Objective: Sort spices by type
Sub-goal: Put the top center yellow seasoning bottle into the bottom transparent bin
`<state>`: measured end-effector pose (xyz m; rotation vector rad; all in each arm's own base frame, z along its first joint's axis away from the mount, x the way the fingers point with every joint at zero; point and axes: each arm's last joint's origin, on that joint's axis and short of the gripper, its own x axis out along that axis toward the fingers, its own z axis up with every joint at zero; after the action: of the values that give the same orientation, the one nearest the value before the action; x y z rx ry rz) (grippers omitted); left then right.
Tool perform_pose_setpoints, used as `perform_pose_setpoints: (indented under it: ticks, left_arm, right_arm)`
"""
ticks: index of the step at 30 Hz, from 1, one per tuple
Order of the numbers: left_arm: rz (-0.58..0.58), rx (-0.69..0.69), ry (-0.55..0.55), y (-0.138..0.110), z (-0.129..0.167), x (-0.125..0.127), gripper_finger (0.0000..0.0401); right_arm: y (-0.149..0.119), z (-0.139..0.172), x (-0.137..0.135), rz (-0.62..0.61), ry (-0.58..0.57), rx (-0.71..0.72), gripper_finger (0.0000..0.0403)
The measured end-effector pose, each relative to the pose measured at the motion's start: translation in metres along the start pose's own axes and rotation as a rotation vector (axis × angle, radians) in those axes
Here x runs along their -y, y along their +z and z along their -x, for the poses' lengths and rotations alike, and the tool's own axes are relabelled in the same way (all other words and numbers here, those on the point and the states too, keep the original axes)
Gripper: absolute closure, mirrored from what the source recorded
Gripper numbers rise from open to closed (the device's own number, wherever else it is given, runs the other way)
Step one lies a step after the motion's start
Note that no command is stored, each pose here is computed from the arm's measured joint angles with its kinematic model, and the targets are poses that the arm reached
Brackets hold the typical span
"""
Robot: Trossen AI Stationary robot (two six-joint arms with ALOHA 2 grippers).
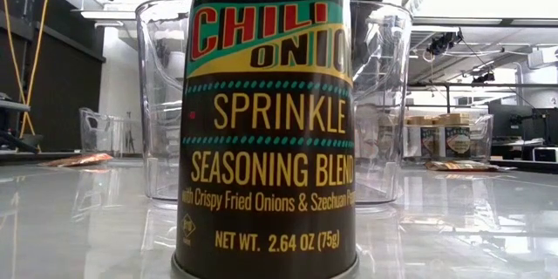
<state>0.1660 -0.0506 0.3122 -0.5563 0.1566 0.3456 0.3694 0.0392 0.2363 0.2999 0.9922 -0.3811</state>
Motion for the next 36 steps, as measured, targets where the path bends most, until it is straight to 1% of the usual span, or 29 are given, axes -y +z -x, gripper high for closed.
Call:
perform_pose_setpoints:
  ticks: [4,6,16,20,24,29,31,33,35,36]
  left_arm:
    - [-0.003,-0.003,0.003,0.0,0.0,0.0,0.0401]
    - [-0.003,-0.003,0.003,0.0,0.0,0.0,0.0401]
    - [-0.014,-0.013,0.012,-0.002,0.0,-0.001,0.0401]
    - [-0.014,-0.013,0.011,-0.002,0.0,-0.001,0.0401]
    - [-0.017,-0.016,0.015,-0.002,0.0,-0.002,0.0401]
    - [-0.027,-0.026,0.023,-0.003,0.0,-0.003,0.0401]
    - [-0.029,-0.028,0.025,-0.003,0.0,-0.003,0.0401]
    - [-0.03,-0.029,0.026,-0.003,0.0,-0.003,0.0401]
    - [-0.031,-0.029,0.026,-0.003,0.0,-0.003,0.0401]
    - [-0.031,-0.029,0.026,-0.003,0.0,-0.003,0.0401]
  right_arm:
    - [0.0,0.0,0.0,0.001,-0.006,-0.002,0.0131]
    - [0.0,0.0,0.001,0.002,-0.018,0.006,0.0118]
    - [0.0,0.001,0.0,0.02,-0.014,0.003,0.011]
    - [0.009,0.007,-0.003,0.022,0.016,0.026,0.0109]
    - [0.015,0.012,-0.003,0.052,0.023,0.048,0.0109]
    - [0.018,0.01,0.005,0.017,0.005,0.033,0.0108]
    - [0.02,0.009,0.006,0.004,0.034,0.031,0.0108]
    - [0.022,0.009,0.005,0.005,0.096,0.027,0.0108]
    - [0.023,0.01,0.0,0.046,0.174,0.026,0.0108]
    - [0.023,0.009,-0.003,0.088,0.204,0.031,0.0108]
